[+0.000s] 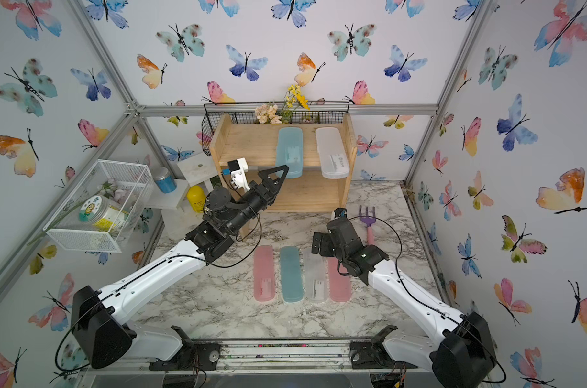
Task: Remove the pencil cases from the shelf
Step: Pick up the pencil case from the shelf.
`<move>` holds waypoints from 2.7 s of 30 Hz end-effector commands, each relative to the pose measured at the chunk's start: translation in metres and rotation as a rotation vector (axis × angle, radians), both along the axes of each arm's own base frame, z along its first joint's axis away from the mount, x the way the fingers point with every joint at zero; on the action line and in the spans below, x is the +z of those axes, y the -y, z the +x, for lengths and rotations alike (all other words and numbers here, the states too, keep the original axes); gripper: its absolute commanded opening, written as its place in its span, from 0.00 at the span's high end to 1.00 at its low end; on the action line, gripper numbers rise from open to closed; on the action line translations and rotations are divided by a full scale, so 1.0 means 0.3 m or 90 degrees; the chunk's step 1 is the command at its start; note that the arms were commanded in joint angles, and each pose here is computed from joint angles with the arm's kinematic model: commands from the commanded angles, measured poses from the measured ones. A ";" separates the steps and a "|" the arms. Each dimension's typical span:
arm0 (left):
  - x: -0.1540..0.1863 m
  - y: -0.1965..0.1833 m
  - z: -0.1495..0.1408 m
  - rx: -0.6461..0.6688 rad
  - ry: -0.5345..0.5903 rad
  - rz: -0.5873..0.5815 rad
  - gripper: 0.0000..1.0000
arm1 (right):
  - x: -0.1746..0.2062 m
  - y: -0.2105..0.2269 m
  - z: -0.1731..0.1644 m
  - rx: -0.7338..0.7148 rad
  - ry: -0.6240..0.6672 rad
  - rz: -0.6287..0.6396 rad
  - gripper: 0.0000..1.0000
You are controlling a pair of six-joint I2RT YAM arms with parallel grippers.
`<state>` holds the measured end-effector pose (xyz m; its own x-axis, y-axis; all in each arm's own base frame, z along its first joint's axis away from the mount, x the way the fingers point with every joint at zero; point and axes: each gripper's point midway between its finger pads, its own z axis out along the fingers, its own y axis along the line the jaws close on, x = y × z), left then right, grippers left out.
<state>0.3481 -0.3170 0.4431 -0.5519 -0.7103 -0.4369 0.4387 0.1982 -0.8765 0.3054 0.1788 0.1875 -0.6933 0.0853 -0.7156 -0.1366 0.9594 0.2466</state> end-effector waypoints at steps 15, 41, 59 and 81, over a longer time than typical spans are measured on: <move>0.082 0.013 0.043 -0.028 0.010 -0.045 0.31 | -0.039 -0.019 -0.003 0.021 -0.022 0.026 0.01; -0.202 -0.282 -0.259 0.186 0.161 0.241 0.91 | 0.537 -0.146 -0.124 0.195 0.193 0.224 0.01; -0.414 -0.453 -0.502 0.316 0.167 0.387 0.93 | 0.644 -0.704 -0.257 0.411 0.130 0.365 0.01; -0.423 -0.465 -0.512 0.306 0.161 0.369 0.93 | 0.555 -0.858 -0.229 0.433 0.096 0.348 0.01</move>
<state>0.1956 -0.1810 0.3100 -0.0855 -0.4468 -0.8905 0.3612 0.8191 -0.4457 0.2387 0.4287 0.3460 -0.6247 0.0426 -0.7797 -0.6895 0.4385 0.5765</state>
